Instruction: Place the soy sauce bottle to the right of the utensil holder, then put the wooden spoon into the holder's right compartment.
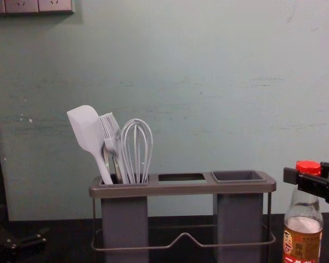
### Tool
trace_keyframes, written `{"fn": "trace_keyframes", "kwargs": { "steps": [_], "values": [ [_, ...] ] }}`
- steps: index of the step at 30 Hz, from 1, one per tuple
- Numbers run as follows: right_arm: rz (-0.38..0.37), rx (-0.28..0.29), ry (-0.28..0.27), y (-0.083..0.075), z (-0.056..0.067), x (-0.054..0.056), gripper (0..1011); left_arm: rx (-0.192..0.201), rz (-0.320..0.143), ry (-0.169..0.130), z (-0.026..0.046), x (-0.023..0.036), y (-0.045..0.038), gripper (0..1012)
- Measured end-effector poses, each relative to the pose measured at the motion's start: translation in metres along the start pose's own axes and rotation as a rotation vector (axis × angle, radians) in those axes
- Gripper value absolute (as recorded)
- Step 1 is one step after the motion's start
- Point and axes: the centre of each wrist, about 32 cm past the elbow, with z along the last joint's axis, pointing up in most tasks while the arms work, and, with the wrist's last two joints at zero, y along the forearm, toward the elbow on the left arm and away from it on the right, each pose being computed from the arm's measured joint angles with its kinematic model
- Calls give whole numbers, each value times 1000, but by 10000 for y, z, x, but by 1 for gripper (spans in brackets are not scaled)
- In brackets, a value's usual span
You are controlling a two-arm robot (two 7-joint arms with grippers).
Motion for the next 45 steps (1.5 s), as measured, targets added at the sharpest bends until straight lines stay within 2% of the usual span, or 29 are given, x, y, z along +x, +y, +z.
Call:
{"fn": "trace_keyframes", "kwargs": {
  "steps": [19,21,24,25,27,30,31,32,39,42,45],
  "values": [
    [-7,-9,24,94,-54,24,397,0,0,0,0,0,0,1005],
    [-8,-7,28,97,-55,22,477,0,0,0,0,0,0,1005],
    [-12,-5,30,94,-52,19,536,0,0,0,0,0,0,1005],
    [-12,-4,30,91,-49,17,607,0,0,0,0,0,0,1005],
    [-13,-1,28,82,-41,12,647,0,0,0,0,0,0,1005],
    [-21,8,17,42,17,-8,764,0,0,0,0,0,0,1005],
    [-21,8,17,42,17,-8,764,0,0,0,0,0,0,1005],
    [-30,15,6,3,68,-26,817,0,0,0,0,0,0,1005],
    [-48,13,-15,-136,210,-118,1002,0,0,0,0,0,0,1005],
    [-49,-1,-20,-190,252,-160,1002,0,0,0,0,0,0,1005],
    [-47,-40,-28,-259,326,-233,1003,0,0,0,0,0,0,1005]
  ]
}}
